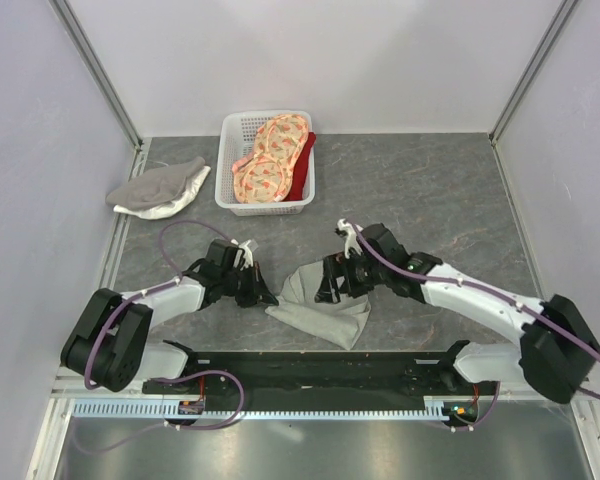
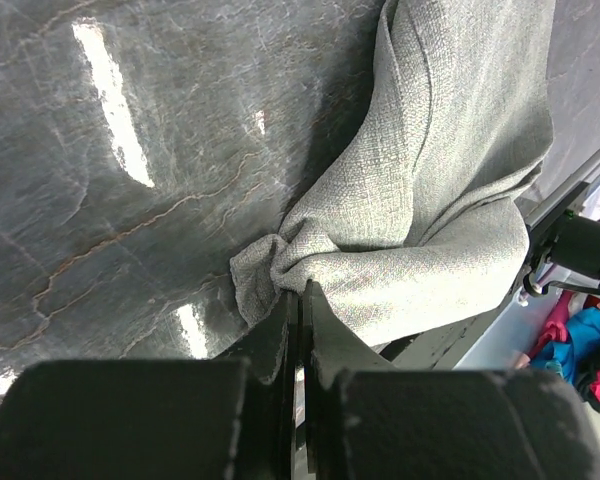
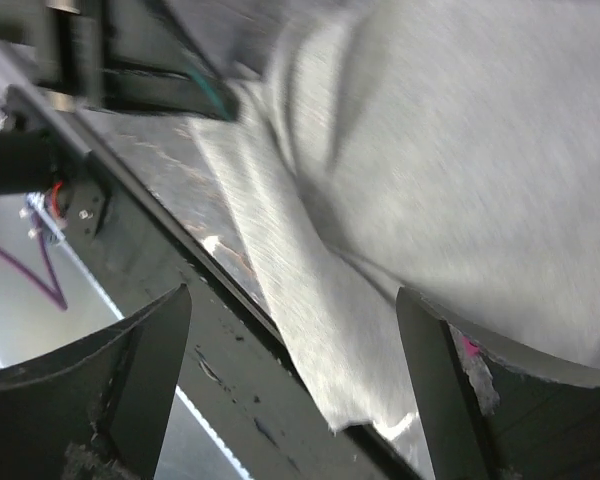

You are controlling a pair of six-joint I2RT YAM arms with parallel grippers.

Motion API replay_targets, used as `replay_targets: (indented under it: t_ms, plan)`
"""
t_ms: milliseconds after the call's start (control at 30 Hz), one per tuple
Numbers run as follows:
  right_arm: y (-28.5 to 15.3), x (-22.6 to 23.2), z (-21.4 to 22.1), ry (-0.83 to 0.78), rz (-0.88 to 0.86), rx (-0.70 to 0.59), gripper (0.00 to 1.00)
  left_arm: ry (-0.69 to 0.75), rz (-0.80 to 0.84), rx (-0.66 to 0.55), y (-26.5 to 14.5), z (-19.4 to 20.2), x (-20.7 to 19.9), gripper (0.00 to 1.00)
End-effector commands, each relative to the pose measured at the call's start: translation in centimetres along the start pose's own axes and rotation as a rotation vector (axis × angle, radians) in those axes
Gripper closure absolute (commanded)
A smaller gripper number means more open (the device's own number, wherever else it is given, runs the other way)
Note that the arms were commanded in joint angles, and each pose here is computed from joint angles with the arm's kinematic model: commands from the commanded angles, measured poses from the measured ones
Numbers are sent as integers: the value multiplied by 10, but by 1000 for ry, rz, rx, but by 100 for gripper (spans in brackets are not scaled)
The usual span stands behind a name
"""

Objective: Fold the napkin, place the utensils inside, and roll it up
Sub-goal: Roll the napkin with the utensil

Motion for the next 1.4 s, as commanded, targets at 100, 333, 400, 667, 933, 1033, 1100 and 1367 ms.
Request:
replay_targets:
  t_ms: [100, 333, 400, 667, 933, 1033, 1100, 1367]
  plan:
    - [-15, -42, 57, 458, 193, -53, 9, 18, -43, 25, -1, -3, 0, 98]
    - [-21, -44, 68, 502, 146, -97, 19, 25, -38, 28, -1, -4, -2, 98]
    - [-23, -42, 64, 491, 146, -112, 23, 27, -38, 28, -2, -5, -3, 98]
    - [-36, 27, 15, -93, 239, -241, 15, 26, -74, 72, -2, -9, -3, 98]
    - [38, 50, 48, -582, 493, -54, 12, 12, -75, 108, -1, -7, -2, 98]
    - [53, 55, 51, -670, 520, -44, 12, 13, -70, 111, 0, -8, -3, 98]
    - [60, 53, 55, -711, 524, -32, 14, 12, -67, 116, 0, -8, -4, 98]
    - [69, 38, 65, -791, 517, 11, 19, 10, -63, 129, 2, -7, -3, 98]
Point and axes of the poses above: each gripper's point midway between its finger pads, its own y axis out along the fingers, its own x axis along the line the jaws close on, z = x × y, the point moved 4 cm from there along -y, back along the fingers, and after that the axes turned 8 degrees about y, right-handed, at the moved point
